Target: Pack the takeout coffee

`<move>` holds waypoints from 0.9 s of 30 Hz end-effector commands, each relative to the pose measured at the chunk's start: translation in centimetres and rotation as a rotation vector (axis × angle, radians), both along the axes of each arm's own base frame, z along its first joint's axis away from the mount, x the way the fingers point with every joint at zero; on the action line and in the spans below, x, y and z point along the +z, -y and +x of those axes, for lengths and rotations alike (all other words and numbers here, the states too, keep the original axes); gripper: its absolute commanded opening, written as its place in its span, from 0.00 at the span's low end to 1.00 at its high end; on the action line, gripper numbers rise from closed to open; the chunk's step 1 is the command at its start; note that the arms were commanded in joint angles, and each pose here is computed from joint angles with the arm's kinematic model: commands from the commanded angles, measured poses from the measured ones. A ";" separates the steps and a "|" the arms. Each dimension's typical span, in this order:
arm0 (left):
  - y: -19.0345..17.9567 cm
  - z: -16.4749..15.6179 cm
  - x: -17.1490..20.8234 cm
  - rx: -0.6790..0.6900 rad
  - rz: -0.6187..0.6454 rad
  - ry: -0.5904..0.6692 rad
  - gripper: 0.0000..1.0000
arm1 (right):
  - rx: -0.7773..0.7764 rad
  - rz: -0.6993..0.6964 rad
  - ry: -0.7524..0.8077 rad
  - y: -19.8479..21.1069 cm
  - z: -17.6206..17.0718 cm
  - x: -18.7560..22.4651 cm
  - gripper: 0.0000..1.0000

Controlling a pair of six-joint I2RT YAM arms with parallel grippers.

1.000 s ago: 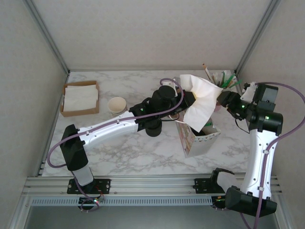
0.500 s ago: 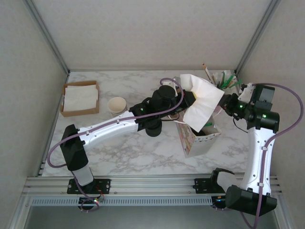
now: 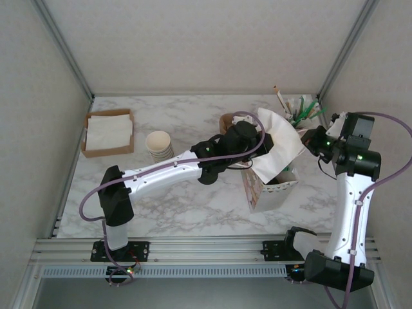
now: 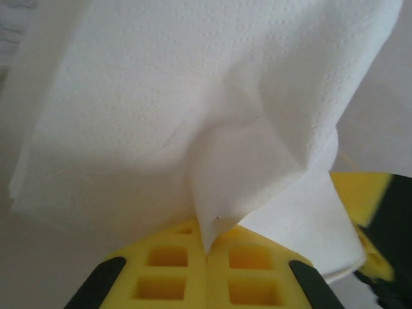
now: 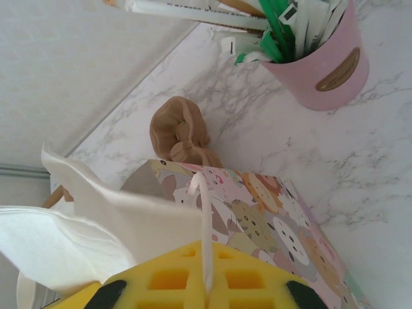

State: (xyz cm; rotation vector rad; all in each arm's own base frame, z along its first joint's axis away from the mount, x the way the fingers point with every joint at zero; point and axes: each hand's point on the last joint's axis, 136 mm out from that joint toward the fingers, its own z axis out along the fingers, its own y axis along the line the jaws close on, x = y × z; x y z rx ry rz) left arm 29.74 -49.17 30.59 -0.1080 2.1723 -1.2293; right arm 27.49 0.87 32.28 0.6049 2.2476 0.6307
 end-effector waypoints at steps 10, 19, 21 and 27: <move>-1.2 0.4 -3.3 0.031 0.337 0.045 0.00 | -0.033 -0.055 0.010 0.9 -0.4 1.0 0.00; 0.3 -0.1 -7.1 -0.012 0.525 0.022 0.00 | -0.025 -0.058 0.007 0.9 -0.3 1.1 0.00; 0.6 -0.3 -7.8 -0.024 0.554 0.015 0.00 | -0.020 -0.054 0.013 0.8 -0.3 1.4 0.00; 1.4 -0.4 -7.5 -0.051 0.550 0.010 0.16 | -0.011 -0.047 0.017 0.6 -0.3 1.5 0.00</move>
